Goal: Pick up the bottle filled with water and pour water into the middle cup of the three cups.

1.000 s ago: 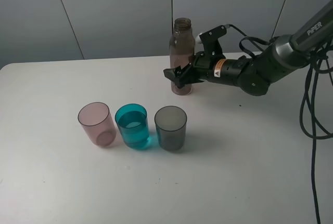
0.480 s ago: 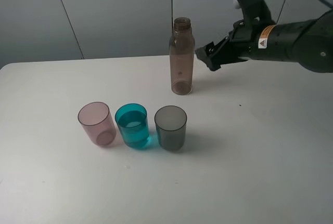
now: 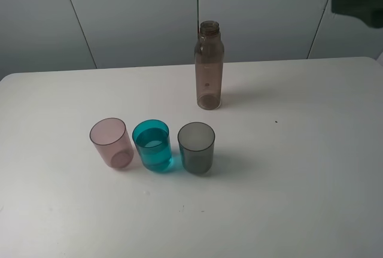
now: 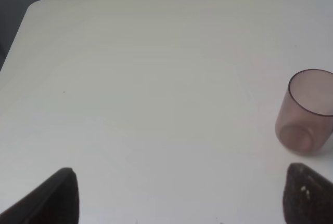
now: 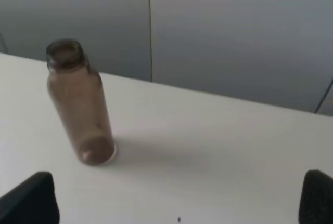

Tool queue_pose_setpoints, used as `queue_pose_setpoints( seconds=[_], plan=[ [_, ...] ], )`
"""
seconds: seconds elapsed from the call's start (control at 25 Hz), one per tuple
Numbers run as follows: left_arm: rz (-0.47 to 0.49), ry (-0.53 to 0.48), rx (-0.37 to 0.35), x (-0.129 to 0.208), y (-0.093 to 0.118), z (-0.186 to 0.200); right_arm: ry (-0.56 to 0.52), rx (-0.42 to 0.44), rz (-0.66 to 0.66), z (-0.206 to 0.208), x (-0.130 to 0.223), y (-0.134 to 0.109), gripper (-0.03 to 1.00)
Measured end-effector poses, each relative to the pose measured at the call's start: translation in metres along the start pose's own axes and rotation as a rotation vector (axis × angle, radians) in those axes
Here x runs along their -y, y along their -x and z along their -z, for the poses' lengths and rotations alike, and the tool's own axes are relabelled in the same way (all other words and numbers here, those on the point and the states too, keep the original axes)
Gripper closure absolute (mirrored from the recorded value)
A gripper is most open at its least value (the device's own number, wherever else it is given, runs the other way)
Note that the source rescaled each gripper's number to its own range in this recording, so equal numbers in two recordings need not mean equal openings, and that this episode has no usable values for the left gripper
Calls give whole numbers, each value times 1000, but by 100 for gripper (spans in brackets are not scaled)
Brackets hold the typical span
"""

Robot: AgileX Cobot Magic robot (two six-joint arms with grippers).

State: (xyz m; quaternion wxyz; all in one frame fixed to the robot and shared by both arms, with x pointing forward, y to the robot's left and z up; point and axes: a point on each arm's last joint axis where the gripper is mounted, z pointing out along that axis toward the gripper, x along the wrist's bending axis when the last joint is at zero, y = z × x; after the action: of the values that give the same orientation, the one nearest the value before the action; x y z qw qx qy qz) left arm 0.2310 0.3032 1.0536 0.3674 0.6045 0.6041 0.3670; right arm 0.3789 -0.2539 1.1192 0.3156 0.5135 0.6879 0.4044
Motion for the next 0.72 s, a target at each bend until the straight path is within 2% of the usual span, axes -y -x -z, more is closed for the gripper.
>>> queue_pose_setpoints(
  seconds=[0.36, 0.6, 0.72],
  plan=[
    [0, 0, 0, 0, 0, 0, -75, -28, 24, 109, 64, 7, -3],
    [0, 0, 0, 0, 0, 0, 61, -28, 21, 146, 99, 11, -3],
    [0, 0, 0, 0, 0, 0, 60, -29, 20, 144, 113, 11, -3]
  ],
)
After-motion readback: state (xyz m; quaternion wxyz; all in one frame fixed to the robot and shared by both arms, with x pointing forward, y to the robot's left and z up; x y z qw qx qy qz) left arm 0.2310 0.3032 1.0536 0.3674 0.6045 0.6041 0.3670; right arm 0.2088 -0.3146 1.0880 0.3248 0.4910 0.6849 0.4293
